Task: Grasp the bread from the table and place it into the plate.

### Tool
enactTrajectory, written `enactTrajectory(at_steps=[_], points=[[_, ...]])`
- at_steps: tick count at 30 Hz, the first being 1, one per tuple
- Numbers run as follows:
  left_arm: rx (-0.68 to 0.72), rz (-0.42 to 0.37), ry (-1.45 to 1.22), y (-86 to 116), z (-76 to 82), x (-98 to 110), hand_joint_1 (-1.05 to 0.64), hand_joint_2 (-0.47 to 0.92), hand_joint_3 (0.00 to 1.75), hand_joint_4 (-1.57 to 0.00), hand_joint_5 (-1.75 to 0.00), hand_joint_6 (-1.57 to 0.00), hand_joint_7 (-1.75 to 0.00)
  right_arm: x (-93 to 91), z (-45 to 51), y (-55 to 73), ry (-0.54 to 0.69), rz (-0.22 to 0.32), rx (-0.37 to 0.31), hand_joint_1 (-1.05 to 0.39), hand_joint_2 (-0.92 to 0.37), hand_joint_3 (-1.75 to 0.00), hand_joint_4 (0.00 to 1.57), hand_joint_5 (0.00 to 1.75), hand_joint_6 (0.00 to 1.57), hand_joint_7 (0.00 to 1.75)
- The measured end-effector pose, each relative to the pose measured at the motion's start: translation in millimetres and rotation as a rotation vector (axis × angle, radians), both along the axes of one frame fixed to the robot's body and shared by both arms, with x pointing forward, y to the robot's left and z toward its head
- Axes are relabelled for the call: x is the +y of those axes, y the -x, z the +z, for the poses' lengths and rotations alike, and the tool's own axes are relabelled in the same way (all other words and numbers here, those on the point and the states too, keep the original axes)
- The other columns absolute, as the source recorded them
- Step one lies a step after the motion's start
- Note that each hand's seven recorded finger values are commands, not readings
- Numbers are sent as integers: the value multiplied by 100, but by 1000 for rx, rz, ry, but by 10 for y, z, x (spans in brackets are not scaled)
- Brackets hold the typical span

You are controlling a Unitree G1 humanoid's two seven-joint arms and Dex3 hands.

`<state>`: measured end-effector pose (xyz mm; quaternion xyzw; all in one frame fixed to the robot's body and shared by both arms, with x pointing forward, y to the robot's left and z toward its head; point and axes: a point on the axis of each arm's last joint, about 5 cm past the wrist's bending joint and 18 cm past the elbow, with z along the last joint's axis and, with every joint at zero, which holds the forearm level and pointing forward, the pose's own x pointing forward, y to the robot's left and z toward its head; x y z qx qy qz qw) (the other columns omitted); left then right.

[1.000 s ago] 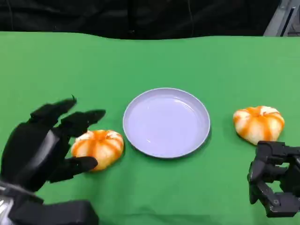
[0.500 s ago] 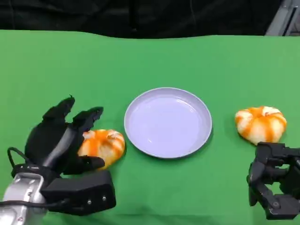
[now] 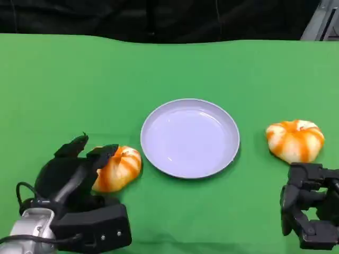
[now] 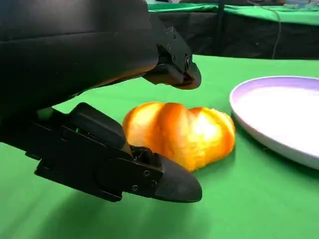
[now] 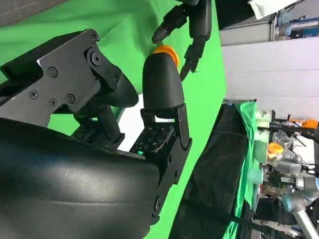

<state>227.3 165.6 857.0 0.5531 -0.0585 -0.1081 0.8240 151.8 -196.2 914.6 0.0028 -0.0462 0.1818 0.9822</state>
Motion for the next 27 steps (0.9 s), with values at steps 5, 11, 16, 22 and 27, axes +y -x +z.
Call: enactTrajectory(at_steps=[5, 11, 16, 22, 27], points=[[5, 3, -6, 6, -15, 4, -85, 92, 22, -7, -1, -34, 0, 3, -2, 12, 0, -1, 4, 6, -55, -121, 90, 167, 88, 141], [22, 12, -17, 0, -34, 44, -85, 92, 24, -8, -1, -33, 0, 17, 18, 35, 1, -2, 3, 6, -55, -122, 88, 170, 86, 144], [27, 11, -14, -28, -32, 38, -85, 92, 24, -9, -1, -33, -1, 18, 20, 39, -1, 0, 9, 6, -55, -121, 88, 170, 86, 145], [34, 17, -20, -66, -57, 42, -86, 92, 25, -9, -1, -34, -1, 16, 19, 47, -1, 0, 11, 6, -56, -121, 87, 172, 85, 146], [41, 20, -35, -100, -77, 41, -86, 92, 26, -11, -2, -35, -1, 11, 16, 50, 0, 0, 15, 6, -56, -119, 87, 173, 86, 145]])
